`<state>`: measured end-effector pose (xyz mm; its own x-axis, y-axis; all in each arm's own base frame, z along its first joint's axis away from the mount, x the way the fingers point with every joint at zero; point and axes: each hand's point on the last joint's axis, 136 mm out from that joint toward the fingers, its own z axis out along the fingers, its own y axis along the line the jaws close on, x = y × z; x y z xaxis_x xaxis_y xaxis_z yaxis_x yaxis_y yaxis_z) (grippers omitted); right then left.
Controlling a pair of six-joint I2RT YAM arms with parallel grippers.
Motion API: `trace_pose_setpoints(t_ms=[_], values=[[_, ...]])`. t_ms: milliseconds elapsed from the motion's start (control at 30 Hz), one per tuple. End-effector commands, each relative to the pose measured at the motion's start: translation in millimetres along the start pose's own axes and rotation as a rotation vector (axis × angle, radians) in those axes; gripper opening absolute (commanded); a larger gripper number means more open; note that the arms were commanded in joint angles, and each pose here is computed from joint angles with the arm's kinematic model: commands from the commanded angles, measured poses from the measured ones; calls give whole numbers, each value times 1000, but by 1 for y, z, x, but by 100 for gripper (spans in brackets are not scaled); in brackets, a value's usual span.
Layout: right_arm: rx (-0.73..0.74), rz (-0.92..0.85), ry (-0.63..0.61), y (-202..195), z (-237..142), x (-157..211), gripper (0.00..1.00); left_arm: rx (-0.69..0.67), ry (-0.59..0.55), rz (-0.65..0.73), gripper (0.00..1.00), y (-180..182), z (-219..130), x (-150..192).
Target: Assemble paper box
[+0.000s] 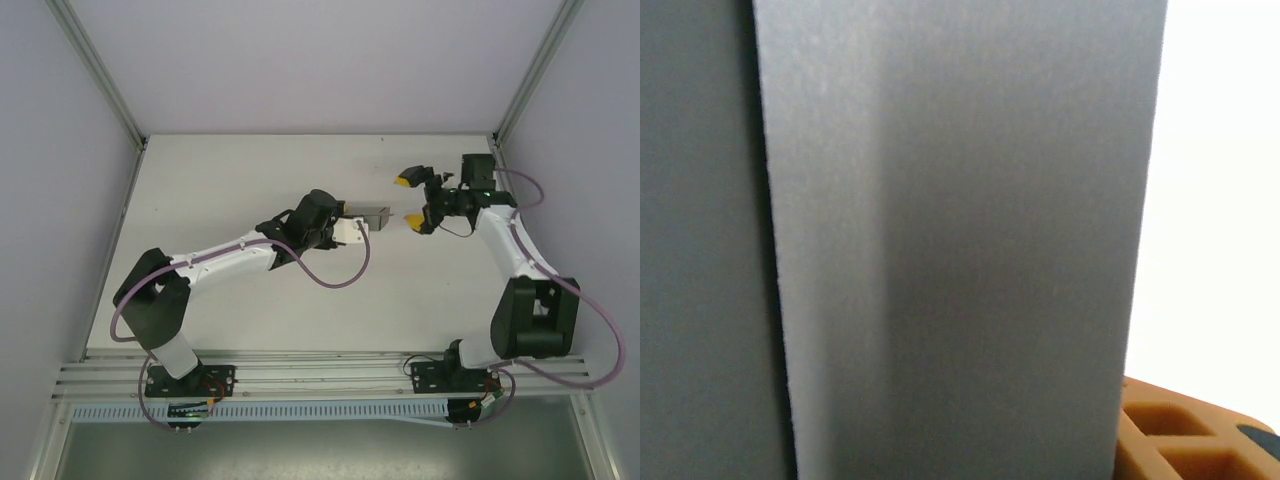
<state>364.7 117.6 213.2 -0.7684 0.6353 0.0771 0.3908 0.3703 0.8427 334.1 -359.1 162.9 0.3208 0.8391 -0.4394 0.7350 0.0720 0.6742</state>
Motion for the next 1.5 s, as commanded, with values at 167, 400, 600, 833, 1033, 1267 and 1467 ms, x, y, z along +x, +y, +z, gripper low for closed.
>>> trace_pose_setpoints(t_ms=[167,400,600,833,1033,1267,1467], values=[[-152,-736,-405,50,-54,-18,99,409,102,-133,32,-63,-31,30],[-181,-1107,-115,44,-24,43,99,585,176,-227,36,-84,-33,54],[-16,-1455,220,10,22,103,99,656,237,-271,38,-89,-26,66],[141,-1497,420,-19,58,108,87,697,286,-294,38,-94,-14,76],[150,-1490,500,-31,69,110,75,711,286,-313,38,-99,-9,80],[130,-1463,468,-23,86,110,58,691,299,-331,42,-96,-3,82],[206,-1466,456,-30,90,115,14,663,284,-342,43,-89,-2,78]])
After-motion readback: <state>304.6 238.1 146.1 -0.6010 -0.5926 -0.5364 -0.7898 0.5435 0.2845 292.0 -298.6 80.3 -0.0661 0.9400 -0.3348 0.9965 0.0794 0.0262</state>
